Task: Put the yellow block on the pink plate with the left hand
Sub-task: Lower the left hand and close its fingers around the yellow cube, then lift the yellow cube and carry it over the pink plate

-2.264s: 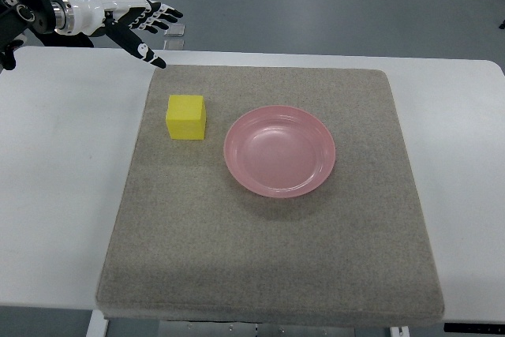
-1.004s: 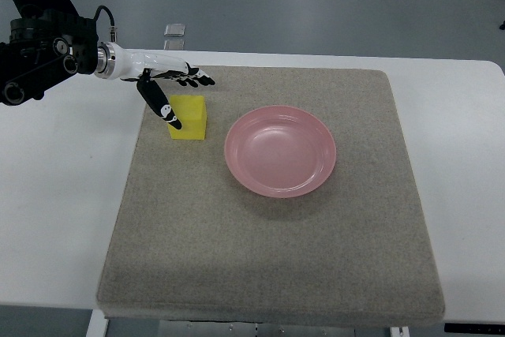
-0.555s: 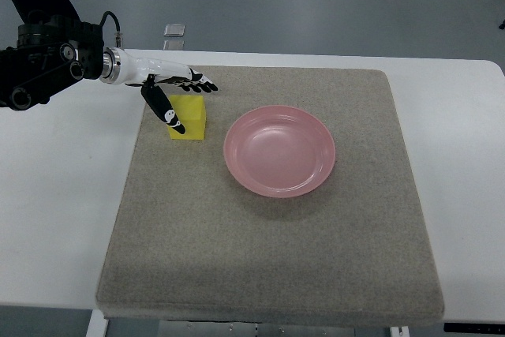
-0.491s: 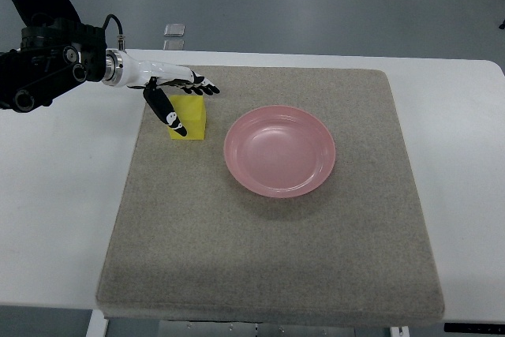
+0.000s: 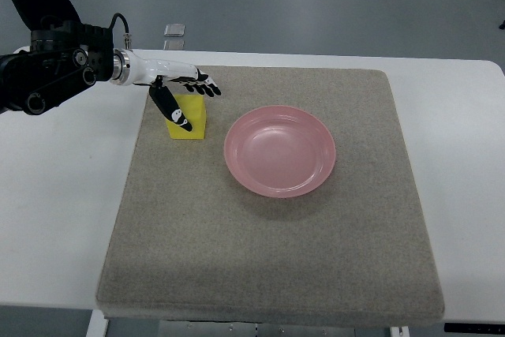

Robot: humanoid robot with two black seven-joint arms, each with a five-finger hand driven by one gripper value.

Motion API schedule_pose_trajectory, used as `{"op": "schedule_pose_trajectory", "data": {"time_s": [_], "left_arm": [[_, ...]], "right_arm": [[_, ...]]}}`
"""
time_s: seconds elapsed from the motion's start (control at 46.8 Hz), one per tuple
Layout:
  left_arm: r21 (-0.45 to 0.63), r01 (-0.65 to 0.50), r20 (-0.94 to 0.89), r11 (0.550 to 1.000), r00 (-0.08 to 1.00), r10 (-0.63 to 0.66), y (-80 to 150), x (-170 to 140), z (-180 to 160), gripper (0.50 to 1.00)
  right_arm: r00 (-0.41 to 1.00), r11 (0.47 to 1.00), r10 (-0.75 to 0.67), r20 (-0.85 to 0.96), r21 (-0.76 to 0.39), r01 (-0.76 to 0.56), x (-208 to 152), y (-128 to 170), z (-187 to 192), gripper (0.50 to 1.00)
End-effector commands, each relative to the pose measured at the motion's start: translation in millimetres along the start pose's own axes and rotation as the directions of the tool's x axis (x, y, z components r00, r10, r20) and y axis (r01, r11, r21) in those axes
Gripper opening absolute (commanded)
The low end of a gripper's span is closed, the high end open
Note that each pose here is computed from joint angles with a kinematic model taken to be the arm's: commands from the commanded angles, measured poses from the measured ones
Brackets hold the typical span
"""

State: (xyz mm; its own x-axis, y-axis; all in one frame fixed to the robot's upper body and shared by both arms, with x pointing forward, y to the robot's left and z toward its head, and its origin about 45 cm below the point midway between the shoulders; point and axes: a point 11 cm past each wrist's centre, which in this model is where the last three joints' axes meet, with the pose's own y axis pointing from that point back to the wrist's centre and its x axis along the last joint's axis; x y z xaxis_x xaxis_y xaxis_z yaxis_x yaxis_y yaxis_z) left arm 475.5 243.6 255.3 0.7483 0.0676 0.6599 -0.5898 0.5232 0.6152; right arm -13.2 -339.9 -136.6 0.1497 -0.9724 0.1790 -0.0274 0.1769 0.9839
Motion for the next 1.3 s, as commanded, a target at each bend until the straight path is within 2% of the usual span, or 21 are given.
{"op": "schedule_pose_trajectory", "data": {"time_s": [0.0,0.043,0.171,0.299,0.748,0.961,1.282], "left_arm": [[0.004,-0.003,0.005,1.0,1.0,0.003,0.1,0.6,-0.5,0.823],[0.004,-0.008,0.007,1.0,1.0,0.008,-0.4,1.0,0.0,0.816],[0.011,-0.045,0.018,0.999,0.999,0.045,-0.3,5.1,-0.8,0.733],[0.012,-0.059,0.02,0.998,0.998,0.059,0.7,7.8,-1.1,0.711],[-0.016,-0.083,0.021,0.996,0.996,0.083,1.8,17.2,9.6,0.724],[-0.09,-0.076,0.061,0.993,0.995,0.081,1.0,24.6,41.5,0.722],[-0.199,-0.048,0.128,0.979,0.989,0.075,-4.0,15.3,85.9,0.724]], "right_arm": [[1.0,1.0,0.001,0.0,0.0,-0.001,0.3,0.0,0.1,0.924],[1.0,1.0,0.002,0.0,0.0,-0.002,0.4,0.0,0.1,0.924],[1.0,1.0,0.001,0.0,0.001,-0.001,0.4,0.0,-0.8,0.924],[1.0,1.0,0.001,0.0,0.0,-0.001,0.3,0.0,0.1,0.924],[1.0,1.0,0.001,0.0,0.0,-0.001,-0.1,0.0,0.1,0.924],[1.0,1.0,0.001,0.0,0.0,-0.001,-0.1,0.0,0.1,0.924],[1.0,1.0,-0.001,0.0,0.001,0.001,-0.1,0.0,-0.8,0.924]]}}
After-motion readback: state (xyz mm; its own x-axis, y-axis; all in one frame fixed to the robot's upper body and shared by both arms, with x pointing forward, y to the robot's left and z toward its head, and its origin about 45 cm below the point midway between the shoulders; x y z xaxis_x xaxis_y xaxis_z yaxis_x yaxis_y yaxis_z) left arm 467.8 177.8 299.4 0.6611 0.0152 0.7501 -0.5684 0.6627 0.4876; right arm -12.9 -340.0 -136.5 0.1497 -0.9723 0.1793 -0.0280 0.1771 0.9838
